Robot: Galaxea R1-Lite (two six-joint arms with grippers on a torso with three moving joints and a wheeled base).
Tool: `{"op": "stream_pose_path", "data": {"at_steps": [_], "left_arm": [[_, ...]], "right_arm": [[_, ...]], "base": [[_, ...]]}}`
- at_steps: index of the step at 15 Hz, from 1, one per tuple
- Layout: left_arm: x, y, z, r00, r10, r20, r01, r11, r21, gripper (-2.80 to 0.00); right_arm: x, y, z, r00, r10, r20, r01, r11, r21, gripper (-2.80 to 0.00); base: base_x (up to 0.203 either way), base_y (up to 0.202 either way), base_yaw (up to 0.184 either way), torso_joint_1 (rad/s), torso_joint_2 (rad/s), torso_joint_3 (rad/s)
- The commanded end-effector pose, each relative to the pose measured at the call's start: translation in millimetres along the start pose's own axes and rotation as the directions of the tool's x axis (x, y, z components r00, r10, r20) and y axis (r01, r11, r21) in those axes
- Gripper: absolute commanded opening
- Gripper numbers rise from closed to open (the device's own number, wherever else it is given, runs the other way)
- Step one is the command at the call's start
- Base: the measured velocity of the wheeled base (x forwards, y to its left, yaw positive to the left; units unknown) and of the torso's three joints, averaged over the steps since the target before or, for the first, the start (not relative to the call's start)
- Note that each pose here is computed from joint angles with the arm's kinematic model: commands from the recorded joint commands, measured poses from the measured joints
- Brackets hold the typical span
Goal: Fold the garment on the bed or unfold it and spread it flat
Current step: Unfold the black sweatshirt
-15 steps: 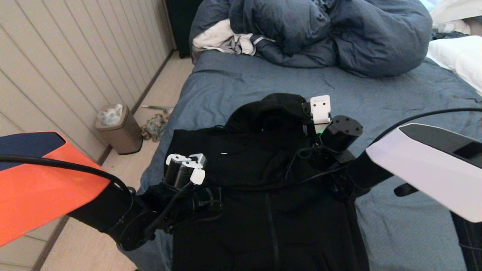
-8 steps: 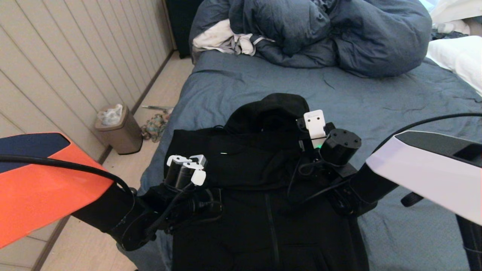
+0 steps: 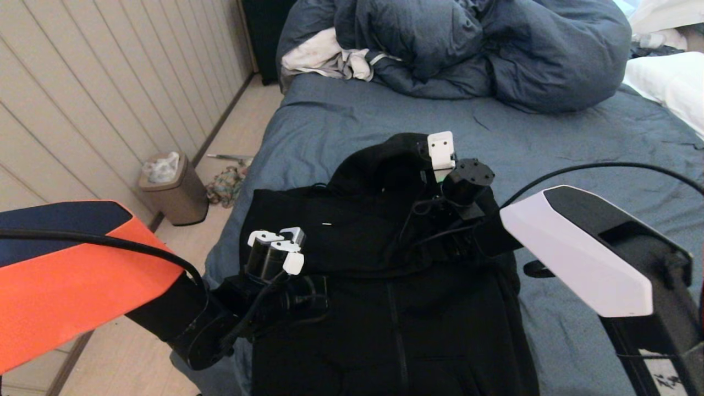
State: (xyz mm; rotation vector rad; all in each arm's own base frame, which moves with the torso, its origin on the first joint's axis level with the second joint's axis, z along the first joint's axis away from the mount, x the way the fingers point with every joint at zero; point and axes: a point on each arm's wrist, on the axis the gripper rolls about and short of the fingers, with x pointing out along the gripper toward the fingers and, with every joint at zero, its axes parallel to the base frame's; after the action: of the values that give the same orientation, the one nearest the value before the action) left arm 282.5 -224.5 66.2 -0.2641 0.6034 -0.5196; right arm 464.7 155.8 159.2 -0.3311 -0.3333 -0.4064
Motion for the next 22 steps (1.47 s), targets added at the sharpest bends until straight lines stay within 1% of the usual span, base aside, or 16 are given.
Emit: {"op": "stream_pose_path", "data": {"at_steps": [1,2,4,5,6,8,10,13,15,17,18,20,22], "left_arm": [[2.5,1.4,-2.9,1.0,0.004,-0.005,-0.004,1.0,-0.003,-2.8],[2.2,1.3,-2.4,1.0,0.004,-0.002,-0.004,1.0,-0.003,-2.8],[2.0,1.3,-2.0,1.0,0.003,0.0,-0.003,1.0,-0.005,-2.8],[2.0,1.3,-2.0,1.0,0.003,0.0,-0.003,1.0,-0.005,-2.8],[2.0,1.3,-2.0,1.0,0.003,0.0,-0.003,1.0,-0.005,-2.8],[1.6,0.8,-1.6,1.0,0.004,0.003,-0.004,1.0,-0.005,-2.8],[2.2,1.0,-1.2,1.0,0.027,0.016,-0.027,1.0,-0.003,-2.8],[1.3,0.0,-0.4,0.999,0.026,0.02,-0.026,1.0,-0.003,-2.8],[0.0,-0.4,0.6,0.999,0.025,0.023,-0.025,1.0,-0.004,-2.8],[0.0,-0.4,0.6,0.999,0.026,0.024,-0.026,1.0,-0.004,-2.8],[-0.1,-0.5,0.8,0.999,0.026,0.024,-0.026,1.0,-0.004,-2.8],[-1.8,-1.2,2.5,0.999,0.023,0.03,-0.023,1.0,-0.005,-2.8],[-6.5,-3.3,6.9,0.999,0.017,0.046,-0.016,1.0,-0.006,-2.8]], "right_arm": [[23.0,19.1,-8.3,1.0,-0.025,0.016,0.025,1.0,0.009,-2.8],[28.5,23.4,-9.4,1.0,-0.017,0.003,0.017,1.0,-0.003,-2.8],[27.3,36.3,-37.9,0.996,0.031,-0.085,-0.037,0.996,-0.077,-2.8],[27.6,35.2,-40.0,0.996,0.022,-0.085,-0.028,0.997,-0.076,-2.8],[29.4,31.5,-33.7,0.997,0.009,-0.071,-0.013,0.998,-0.061,-2.8],[33.9,18.0,-6.9,0.999,-0.036,-0.009,0.036,0.999,0.0,-2.8],[36.4,4.4,16.7,0.994,-0.099,0.04,0.097,0.993,0.062,-2.8],[38.6,-12.9,46.4,0.987,-0.139,0.079,0.13,0.985,0.11,-2.8],[39.1,-27.4,70.6,0.978,-0.178,0.11,0.16,0.975,0.156,-2.8],[41.9,-48.9,95.2,0.965,-0.226,0.133,0.198,0.96,0.195,-2.8],[48.6,-67.7,102.8,0.954,-0.266,0.14,0.235,0.951,0.203,-2.8],[62.9,-105.5,108.9,0.928,-0.342,0.148,0.31,0.929,0.203,-2.8],[72.3,-142.7,113.7,0.9,-0.414,0.137,0.379,0.898,0.224,-2.8]], "base": [[0.0,0.0,0.0,0.0,0.0,0.0],[0.0,0.0,0.0,0.0,0.0,0.0],[0.0,0.0,0.0,0.0,0.0,0.0],[0.0,0.0,0.0,0.0,0.0,0.0],[0.0,0.0,0.0,0.0,0.0,0.0],[0.0,0.0,0.0,0.0,0.0,0.0],[0.0,0.0,0.0,0.0,0.0,0.0],[0.0,0.0,0.0,0.0,0.0,0.0],[0.0,0.0,0.0,0.0,0.0,0.0],[0.0,0.0,0.0,0.0,0.0,0.0],[0.0,0.0,0.0,0.0,0.0,0.0],[0.0,0.0,0.0,0.0,0.0,0.0],[0.0,0.0,0.0,0.0,0.0,0.0]]}}
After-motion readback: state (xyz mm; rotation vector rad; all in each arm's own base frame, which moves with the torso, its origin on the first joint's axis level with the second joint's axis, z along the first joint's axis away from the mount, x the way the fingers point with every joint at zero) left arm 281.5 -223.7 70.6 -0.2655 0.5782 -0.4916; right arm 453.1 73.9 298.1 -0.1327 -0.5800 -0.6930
